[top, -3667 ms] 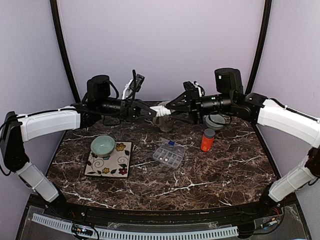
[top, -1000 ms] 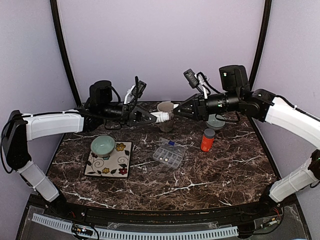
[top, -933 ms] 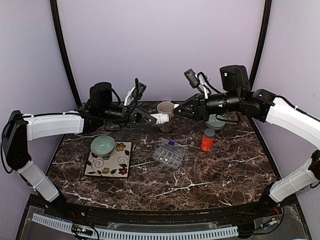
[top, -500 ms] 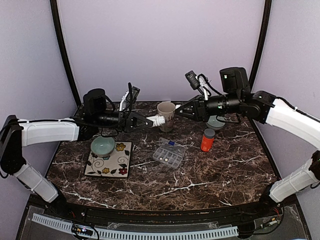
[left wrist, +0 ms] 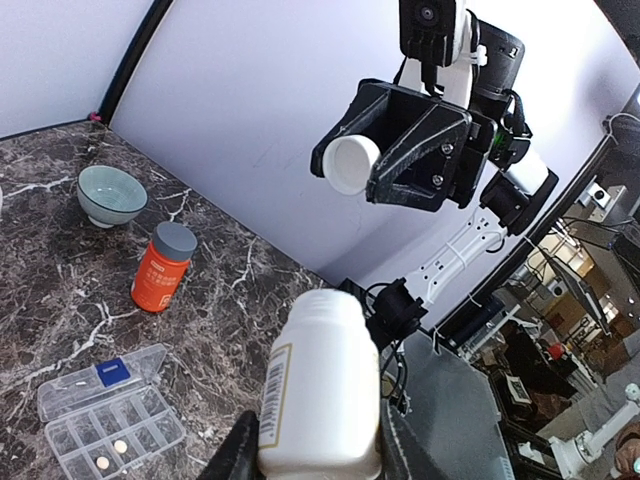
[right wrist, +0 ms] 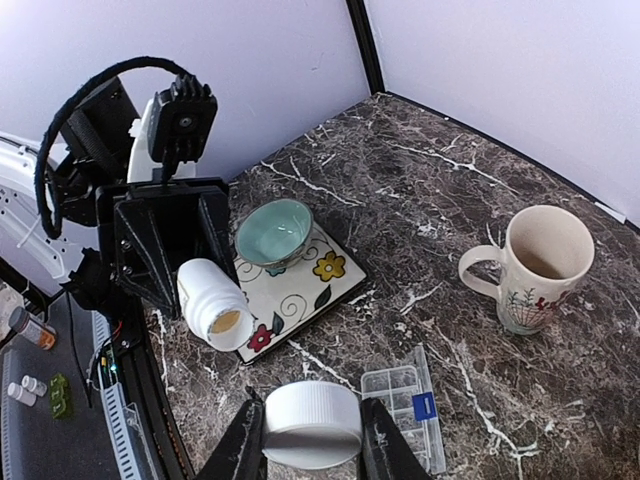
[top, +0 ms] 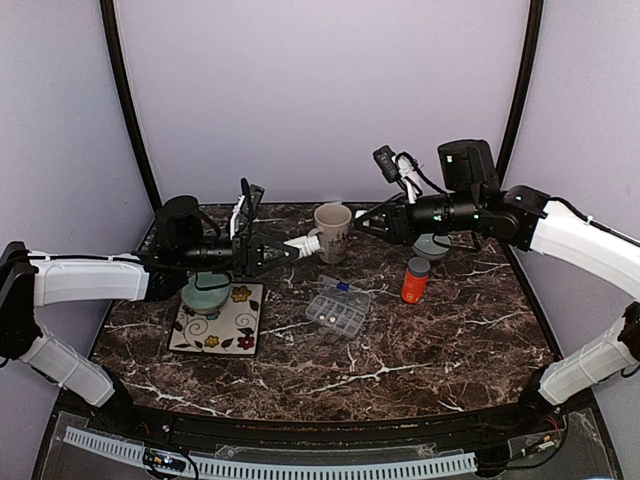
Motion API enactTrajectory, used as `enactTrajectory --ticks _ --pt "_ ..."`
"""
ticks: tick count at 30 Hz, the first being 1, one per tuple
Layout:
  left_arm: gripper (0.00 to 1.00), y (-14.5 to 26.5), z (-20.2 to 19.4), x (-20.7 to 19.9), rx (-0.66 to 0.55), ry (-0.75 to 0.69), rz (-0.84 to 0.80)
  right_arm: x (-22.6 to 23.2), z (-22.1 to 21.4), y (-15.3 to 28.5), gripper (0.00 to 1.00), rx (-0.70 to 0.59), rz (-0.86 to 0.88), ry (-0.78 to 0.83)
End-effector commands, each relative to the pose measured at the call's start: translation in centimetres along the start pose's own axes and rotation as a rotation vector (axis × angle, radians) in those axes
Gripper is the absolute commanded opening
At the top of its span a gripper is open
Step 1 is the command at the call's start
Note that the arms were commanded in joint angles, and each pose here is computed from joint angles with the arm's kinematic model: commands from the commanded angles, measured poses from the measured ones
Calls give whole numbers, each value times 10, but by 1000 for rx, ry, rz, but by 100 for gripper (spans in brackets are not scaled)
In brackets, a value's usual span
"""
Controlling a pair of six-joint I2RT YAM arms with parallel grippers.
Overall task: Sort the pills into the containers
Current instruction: Pour the lid of the pill bottle into the compartment of the pill container.
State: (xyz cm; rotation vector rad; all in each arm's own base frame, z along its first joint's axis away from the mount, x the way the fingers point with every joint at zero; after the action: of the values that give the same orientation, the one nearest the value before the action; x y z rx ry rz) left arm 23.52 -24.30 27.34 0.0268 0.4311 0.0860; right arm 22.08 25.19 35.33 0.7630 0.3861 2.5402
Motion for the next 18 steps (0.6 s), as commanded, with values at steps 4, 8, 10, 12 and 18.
enactTrajectory --ticks 4,8,10,12,18 --pt "0 2 -3 -13 -105 -55 100 -3 7 5 11 -75 -60 12" --pt "0 -3 -17 -14 -123 -40 147 -6 4 5 11 -84 -99 7" --pt "0 -5 -25 -15 -136 -31 178 -7 4 7 11 -94 -115 4" --pt "0 -6 -32 -16 -150 -17 195 -9 3 7 11 -97 -132 -3" --pt "0 -13 -58 -17 -158 33 214 -13 -2 10 11 -120 -165 -27"
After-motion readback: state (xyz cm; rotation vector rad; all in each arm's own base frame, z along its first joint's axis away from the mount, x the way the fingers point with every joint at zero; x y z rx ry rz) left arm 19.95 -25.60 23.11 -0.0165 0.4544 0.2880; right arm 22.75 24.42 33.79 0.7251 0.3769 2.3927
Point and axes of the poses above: each gripper's point midway between its finger pads, its own y axis back along the fingers, its own x axis along the line the jaws close on, z = x × y, the point moved 10 cm from there along y, back along the fingers, and after that the axes turned 11 degrees about -y, right-handed, at the moved point
